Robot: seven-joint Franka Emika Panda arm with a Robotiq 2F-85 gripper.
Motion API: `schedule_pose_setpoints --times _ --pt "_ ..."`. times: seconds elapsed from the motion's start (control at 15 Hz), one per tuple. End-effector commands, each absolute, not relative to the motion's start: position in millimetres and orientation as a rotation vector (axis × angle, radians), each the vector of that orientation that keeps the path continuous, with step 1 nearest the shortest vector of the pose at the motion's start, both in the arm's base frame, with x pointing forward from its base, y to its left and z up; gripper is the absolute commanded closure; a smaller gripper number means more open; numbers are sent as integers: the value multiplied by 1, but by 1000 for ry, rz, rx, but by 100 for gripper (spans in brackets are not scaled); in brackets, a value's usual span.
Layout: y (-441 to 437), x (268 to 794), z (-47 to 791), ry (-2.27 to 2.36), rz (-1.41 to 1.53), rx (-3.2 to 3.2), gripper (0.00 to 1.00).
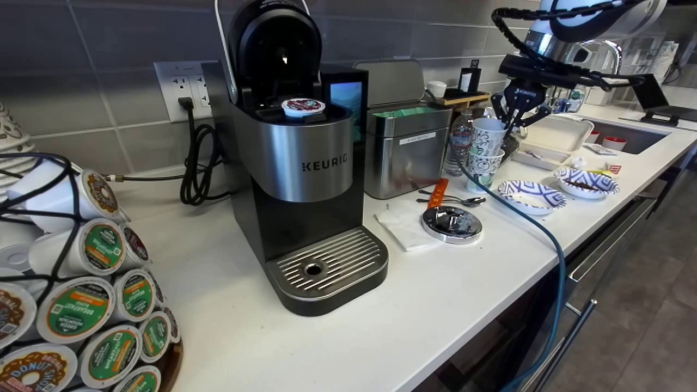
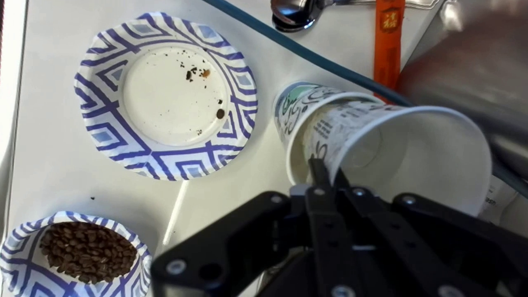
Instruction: Move the cups to the right, then stack them
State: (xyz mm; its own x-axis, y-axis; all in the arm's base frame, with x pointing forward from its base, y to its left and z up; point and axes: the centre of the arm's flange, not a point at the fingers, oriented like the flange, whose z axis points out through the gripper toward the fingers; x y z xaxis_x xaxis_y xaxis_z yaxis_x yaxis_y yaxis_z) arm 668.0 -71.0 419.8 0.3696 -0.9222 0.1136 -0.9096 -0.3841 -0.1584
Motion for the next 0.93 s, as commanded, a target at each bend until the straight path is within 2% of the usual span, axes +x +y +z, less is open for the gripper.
schedule_pose_setpoints --times 0.0,0.33,0.4,0.47,0.87 --pt "-71 667 398 1789 -352 -2513 99" --pt "-85 662 378 1890 -338 -2467 99" --pt "-86 662 377 1896 -332 -2461 72" --pt "-85 661 377 1901 -328 -2458 71" --pt "-85 659 399 1901 -376 -2420 27"
